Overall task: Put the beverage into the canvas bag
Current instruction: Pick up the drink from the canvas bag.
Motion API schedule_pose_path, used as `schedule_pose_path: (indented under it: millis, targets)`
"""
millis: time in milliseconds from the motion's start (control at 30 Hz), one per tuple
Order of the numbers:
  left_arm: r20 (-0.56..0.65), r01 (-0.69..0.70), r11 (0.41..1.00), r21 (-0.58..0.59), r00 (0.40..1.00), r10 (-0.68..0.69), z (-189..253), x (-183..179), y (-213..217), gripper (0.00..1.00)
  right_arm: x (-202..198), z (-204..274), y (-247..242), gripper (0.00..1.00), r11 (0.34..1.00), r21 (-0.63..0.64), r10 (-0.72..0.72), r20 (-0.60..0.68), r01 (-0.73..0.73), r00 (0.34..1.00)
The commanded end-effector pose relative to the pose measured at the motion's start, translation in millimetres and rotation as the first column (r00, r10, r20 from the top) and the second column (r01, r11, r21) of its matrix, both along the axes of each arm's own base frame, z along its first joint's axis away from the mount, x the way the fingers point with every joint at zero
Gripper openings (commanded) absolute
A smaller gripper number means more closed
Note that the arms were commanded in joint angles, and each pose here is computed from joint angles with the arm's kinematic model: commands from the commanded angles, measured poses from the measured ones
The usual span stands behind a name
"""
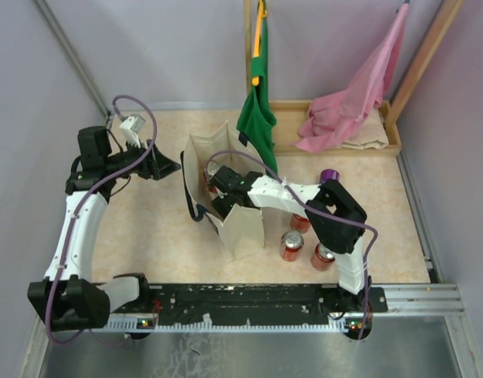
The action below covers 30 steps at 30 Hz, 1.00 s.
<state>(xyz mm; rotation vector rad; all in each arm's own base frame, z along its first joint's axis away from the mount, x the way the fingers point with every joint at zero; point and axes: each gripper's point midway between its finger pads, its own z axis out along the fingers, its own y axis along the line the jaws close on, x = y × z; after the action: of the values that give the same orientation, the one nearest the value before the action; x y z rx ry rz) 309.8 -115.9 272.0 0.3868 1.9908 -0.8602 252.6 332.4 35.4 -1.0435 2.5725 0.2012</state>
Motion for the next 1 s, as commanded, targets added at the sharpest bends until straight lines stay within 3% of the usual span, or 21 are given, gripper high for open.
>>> schedule_pose_path:
  millis: [0,400,967]
  targets:
    - [0.008,0.006,1.0,0.0,1.0,-0.006,2,-6,-2,0.7,-44,-9,-18,0.0,0.997,-0.059,0.034,-0.129,-0.042,0.991]
    - [0.0,0.013,1.0,0.0,1.0,-0.013,1,-8,-4,0.7,-4,119,6,0.0,0.994,0.109,-0.02,0.15,0.004,0.988]
    - [-0.002,0.02,1.0,-0.003,1.0,-0.02,1,-12,-7,0.7,27,225,11,0.0,0.954,0.295,-0.165,0.36,0.056,0.918]
